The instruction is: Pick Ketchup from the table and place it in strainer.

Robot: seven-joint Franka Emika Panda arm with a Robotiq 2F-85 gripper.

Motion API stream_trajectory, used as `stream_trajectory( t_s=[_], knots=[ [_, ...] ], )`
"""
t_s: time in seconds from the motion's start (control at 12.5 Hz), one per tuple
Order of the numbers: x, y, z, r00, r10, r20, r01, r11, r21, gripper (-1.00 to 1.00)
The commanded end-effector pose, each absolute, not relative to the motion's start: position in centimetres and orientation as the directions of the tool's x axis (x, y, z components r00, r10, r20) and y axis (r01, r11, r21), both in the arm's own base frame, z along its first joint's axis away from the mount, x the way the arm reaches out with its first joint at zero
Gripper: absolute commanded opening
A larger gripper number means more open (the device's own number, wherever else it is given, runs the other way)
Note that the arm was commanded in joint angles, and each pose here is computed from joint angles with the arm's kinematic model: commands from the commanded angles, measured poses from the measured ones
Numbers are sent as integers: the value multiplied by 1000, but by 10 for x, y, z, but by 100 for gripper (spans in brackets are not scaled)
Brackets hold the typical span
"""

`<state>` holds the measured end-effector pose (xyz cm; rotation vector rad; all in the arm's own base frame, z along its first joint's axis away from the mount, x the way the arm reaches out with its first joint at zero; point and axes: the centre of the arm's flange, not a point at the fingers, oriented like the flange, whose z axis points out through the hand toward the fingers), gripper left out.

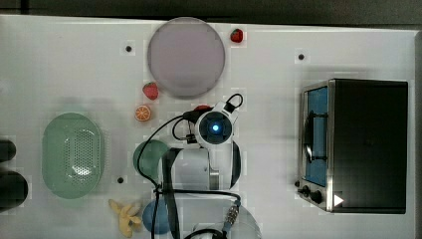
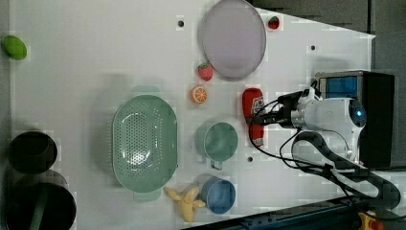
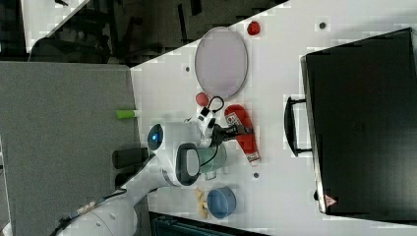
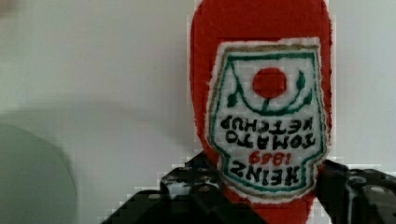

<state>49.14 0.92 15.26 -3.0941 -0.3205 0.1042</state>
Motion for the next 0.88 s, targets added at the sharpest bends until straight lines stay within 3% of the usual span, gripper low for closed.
stream_trajectory(
  t_s=[0.08,0.48,0.88],
  knots=[
    [516,3,225,971,236,45,236,-972,8,18],
    [519,-7,343,976,218,23,216,-975,49,18],
    [505,15,435,977,204,-63,207,-977,50,18]
  ],
)
